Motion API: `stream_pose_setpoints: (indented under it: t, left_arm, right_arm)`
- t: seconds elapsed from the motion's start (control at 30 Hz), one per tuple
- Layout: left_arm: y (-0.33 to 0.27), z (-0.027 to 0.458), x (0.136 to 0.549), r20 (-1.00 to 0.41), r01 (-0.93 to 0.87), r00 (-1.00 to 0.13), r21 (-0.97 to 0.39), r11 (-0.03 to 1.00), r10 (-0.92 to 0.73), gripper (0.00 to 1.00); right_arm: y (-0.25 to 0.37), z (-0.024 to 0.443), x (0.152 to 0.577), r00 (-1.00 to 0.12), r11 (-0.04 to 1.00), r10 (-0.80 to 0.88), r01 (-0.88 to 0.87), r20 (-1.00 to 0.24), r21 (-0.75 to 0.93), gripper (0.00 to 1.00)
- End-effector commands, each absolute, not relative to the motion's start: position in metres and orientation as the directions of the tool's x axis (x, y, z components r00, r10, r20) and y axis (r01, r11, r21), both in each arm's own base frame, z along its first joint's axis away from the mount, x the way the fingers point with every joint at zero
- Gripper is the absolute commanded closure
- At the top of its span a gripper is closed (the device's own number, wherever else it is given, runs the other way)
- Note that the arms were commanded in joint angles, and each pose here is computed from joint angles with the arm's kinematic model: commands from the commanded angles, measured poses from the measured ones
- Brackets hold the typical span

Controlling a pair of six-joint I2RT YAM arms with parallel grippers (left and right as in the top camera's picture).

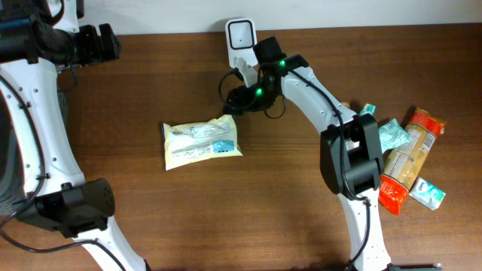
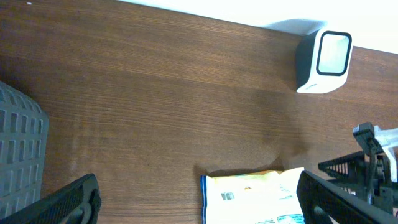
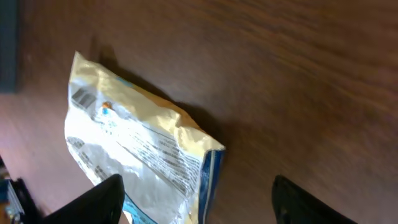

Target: Scan the item barcode

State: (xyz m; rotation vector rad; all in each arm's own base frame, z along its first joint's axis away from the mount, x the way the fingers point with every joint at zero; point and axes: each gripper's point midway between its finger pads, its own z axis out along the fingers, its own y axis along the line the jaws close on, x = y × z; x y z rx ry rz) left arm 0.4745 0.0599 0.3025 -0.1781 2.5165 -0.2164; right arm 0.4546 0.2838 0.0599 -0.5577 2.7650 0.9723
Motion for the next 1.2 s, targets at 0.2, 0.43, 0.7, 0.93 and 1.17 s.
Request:
stream_pose_setpoints:
  t: [0.2, 0.43, 0.7, 0.93, 1.17]
  left_arm:
    - [0.062, 0.3, 0.476, -0.557, -0.075, -0.813, -0.192, 0.979, -0.172, 0.01]
    - [0.062, 0.3, 0.476, -0.557, -0.075, -0.813, -0.192, 0.979, -0.172, 0.01]
    - [0.062, 0.3, 0.476, -0.557, -0.075, -0.813, -0.192, 0.979, -0.172, 0.01]
    - [0.062, 0.3, 0.476, -0.557, -0.075, -0.813, -0.191, 0.979, -0.172, 0.01]
    - [0.062, 0.3, 0.476, -0.557, -0.075, -0.813, -0.192, 0.979, -0.172, 0.01]
  right_arm:
    - [0.315, 0.018, 0.396, -0.956, 0.69, -0.287, -0.254, -0.067, 0.678, 0.24]
    - [0.333, -0.018, 0.386, -0.978, 0.749, -0.208, -0.14, 0.029, 0.647, 0.42]
    - [0.341, -0.003, 0.39, -0.965, 0.67, -0.261, -0.205, -0.032, 0.714, 0.96]
    - [0.323, 0.122, 0.418, -0.905, 0.426, -0.271, -0.418, -0.327, 0.803, 0.96]
    - [0.26, 0.215, 0.439, -0.876, 0.279, -0.142, -0.482, -0.46, 0.831, 0.96]
